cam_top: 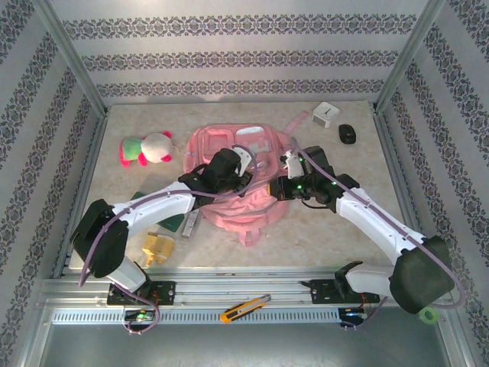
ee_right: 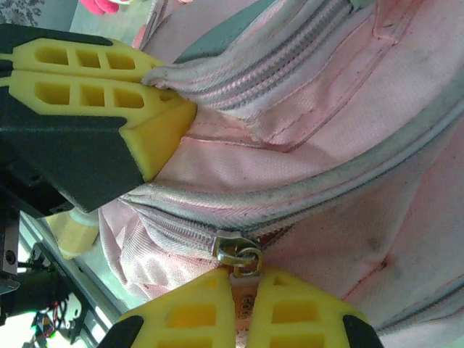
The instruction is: Pack the student bag
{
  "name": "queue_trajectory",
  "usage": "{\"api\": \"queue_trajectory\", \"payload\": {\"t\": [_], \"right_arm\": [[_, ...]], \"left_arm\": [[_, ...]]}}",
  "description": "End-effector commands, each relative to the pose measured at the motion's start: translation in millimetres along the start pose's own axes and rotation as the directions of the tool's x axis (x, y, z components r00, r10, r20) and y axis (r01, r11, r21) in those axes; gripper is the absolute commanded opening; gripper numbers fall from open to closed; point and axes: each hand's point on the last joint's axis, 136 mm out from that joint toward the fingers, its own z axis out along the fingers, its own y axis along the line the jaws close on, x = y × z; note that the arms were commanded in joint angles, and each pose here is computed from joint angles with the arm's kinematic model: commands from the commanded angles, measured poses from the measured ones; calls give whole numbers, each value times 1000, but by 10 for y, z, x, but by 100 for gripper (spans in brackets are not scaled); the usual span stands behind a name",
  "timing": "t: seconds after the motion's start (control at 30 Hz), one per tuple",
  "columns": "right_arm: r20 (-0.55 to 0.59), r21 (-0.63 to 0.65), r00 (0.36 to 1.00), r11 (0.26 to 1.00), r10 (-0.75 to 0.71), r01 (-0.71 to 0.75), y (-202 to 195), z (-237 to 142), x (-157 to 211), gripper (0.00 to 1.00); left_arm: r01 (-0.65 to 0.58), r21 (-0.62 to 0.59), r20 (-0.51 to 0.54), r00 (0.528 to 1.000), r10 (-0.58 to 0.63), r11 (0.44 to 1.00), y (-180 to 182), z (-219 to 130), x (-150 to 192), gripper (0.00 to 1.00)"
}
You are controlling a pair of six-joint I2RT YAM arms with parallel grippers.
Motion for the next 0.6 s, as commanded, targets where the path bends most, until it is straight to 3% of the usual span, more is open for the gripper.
{"api": "queue_trajectory", "payload": {"t": [0.0, 0.07, 0.2, 0.23, 0.4, 0.57], "right_arm": [[-168, -262, 986, 964, 11, -55, 672, -3, 413, 0], [-184, -255, 983, 965, 6, -54, 692, 30, 461, 1], [-111, -183, 990, 977, 89, -109, 527, -87, 300, 43], [-85, -176, 988, 974, 131, -145, 469, -149, 235, 49], [29, -183, 925, 912, 379, -368, 121, -428, -35, 55], [24, -264, 861, 834, 508, -485, 45, -415, -165, 54]], "left_arm": [[142, -74, 237, 964, -120, 987, 170, -4, -668, 0], [103, -44, 245, 965, -89, 994, 102, -4, -696, 0], [-56, 13, 259, 965, 50, 998, -37, -99, -664, 0], [-102, 14, 263, 960, 95, 995, -45, -125, -636, 0], [-283, 118, 356, 907, 225, 952, -146, -327, -583, 0], [-395, 205, 450, 851, 272, 896, -204, -521, -574, 0]]}}
